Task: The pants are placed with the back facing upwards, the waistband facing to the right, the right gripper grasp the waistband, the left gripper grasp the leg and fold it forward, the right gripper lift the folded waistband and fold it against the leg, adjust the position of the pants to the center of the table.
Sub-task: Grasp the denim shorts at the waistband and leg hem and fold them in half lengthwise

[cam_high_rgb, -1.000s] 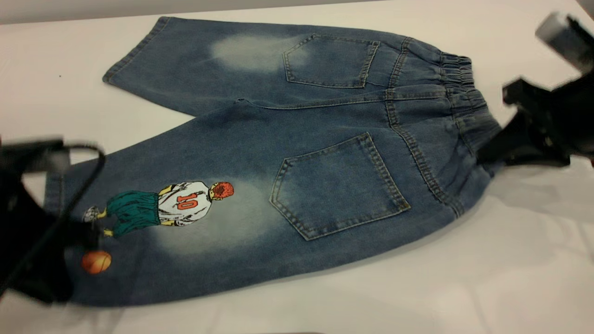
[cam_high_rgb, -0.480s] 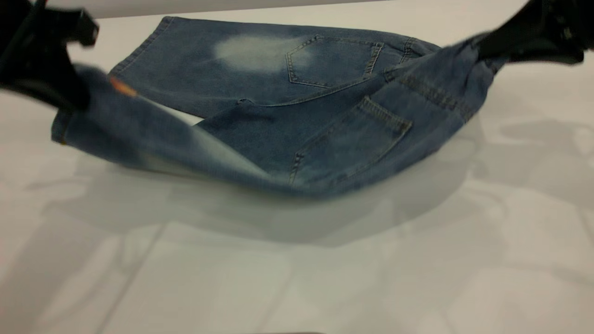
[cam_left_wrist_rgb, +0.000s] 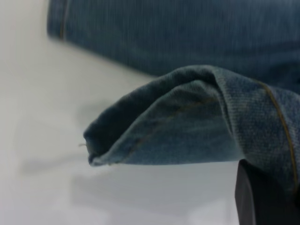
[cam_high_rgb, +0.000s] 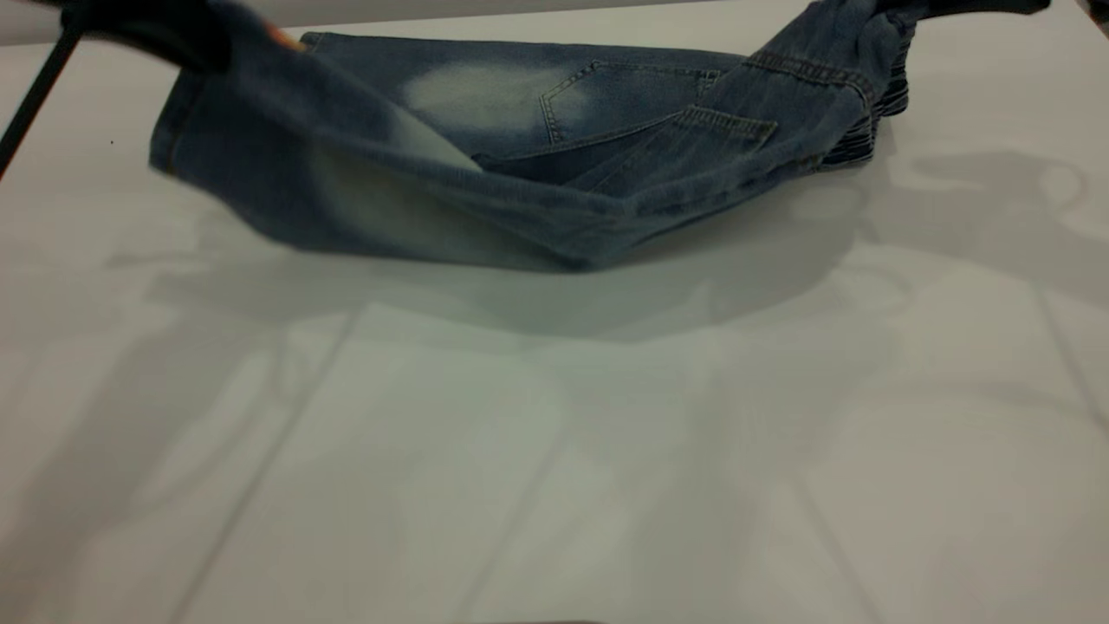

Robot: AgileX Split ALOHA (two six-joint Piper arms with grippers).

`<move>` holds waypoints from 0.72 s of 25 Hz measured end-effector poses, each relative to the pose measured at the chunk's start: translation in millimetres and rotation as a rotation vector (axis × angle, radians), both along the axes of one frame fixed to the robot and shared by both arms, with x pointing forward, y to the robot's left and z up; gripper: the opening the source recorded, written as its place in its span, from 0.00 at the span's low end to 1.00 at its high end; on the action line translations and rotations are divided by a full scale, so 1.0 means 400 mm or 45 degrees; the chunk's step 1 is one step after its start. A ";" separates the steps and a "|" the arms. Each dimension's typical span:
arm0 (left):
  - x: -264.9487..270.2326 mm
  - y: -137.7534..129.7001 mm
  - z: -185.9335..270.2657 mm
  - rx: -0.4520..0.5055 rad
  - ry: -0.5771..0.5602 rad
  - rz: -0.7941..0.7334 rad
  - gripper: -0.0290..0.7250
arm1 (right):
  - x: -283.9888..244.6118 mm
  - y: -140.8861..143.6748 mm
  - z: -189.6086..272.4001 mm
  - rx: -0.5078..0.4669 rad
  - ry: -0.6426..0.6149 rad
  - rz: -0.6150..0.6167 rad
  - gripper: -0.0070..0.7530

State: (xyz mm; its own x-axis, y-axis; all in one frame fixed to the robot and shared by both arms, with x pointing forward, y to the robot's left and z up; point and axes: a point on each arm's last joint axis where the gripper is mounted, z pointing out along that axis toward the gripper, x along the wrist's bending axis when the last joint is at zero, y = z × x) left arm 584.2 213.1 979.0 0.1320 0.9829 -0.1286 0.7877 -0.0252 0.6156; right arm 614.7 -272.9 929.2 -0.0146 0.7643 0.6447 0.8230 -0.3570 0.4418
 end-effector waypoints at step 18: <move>0.089 0.107 -0.016 0.018 -0.025 0.151 0.09 | 0.052 -0.115 -0.031 0.073 0.105 -0.208 0.06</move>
